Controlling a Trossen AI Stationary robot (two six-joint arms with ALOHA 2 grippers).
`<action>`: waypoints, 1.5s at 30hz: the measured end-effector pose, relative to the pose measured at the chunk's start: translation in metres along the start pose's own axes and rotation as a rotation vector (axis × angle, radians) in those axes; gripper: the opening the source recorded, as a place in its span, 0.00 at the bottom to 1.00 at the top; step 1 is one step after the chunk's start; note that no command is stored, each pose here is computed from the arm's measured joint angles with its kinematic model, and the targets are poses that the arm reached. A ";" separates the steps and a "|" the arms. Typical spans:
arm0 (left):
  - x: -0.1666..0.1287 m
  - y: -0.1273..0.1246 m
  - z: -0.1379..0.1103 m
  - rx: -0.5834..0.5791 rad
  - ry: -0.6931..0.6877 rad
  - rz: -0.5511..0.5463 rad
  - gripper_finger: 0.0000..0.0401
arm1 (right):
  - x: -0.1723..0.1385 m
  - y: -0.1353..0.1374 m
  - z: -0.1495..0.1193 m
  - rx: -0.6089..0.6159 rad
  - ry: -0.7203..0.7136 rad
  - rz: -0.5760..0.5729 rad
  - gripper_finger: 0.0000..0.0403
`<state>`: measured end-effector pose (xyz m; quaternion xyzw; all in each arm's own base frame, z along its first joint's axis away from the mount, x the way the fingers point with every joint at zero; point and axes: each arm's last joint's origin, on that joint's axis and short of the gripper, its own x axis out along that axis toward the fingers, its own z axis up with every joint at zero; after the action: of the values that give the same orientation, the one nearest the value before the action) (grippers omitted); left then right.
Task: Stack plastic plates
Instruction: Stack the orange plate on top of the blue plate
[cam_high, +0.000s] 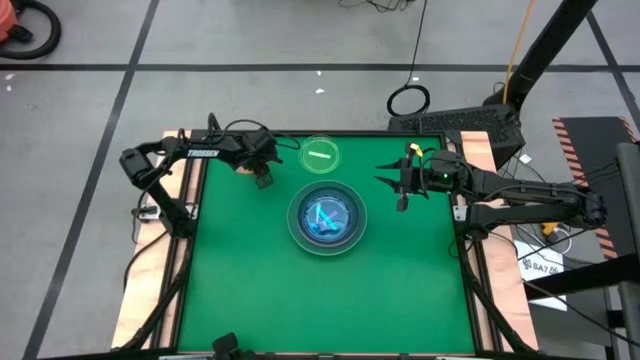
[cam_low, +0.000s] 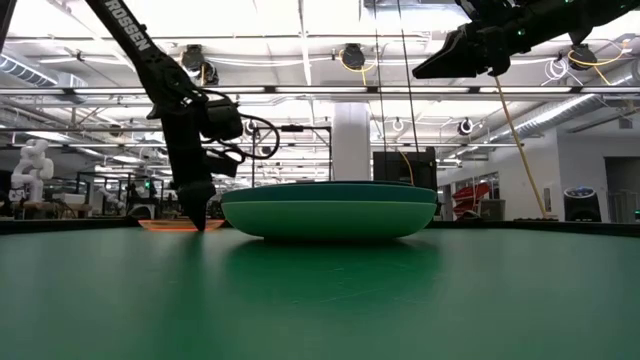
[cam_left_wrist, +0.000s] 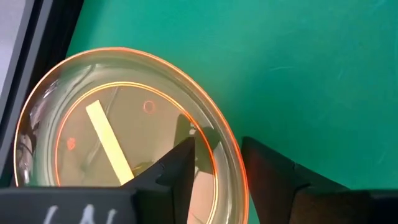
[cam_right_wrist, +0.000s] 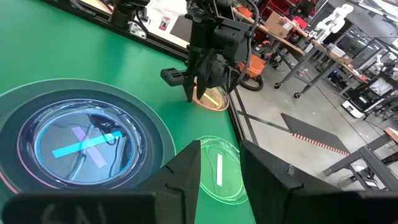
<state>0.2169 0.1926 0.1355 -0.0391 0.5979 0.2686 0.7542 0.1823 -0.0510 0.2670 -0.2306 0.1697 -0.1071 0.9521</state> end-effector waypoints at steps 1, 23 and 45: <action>0.000 0.000 0.000 0.000 0.000 0.000 0.33 | 0.000 0.000 0.000 0.000 0.000 0.000 0.26; -0.003 -0.019 0.003 -0.007 0.014 0.004 0.08 | 0.000 0.000 0.000 0.000 0.000 0.000 0.26; -0.042 -0.047 0.002 0.049 -0.023 -0.004 0.07 | 0.000 0.000 0.000 -0.001 0.001 -0.003 0.26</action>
<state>0.2333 0.1384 0.1625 -0.0188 0.5955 0.2531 0.7622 0.1823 -0.0511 0.2670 -0.2312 0.1701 -0.1087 0.9518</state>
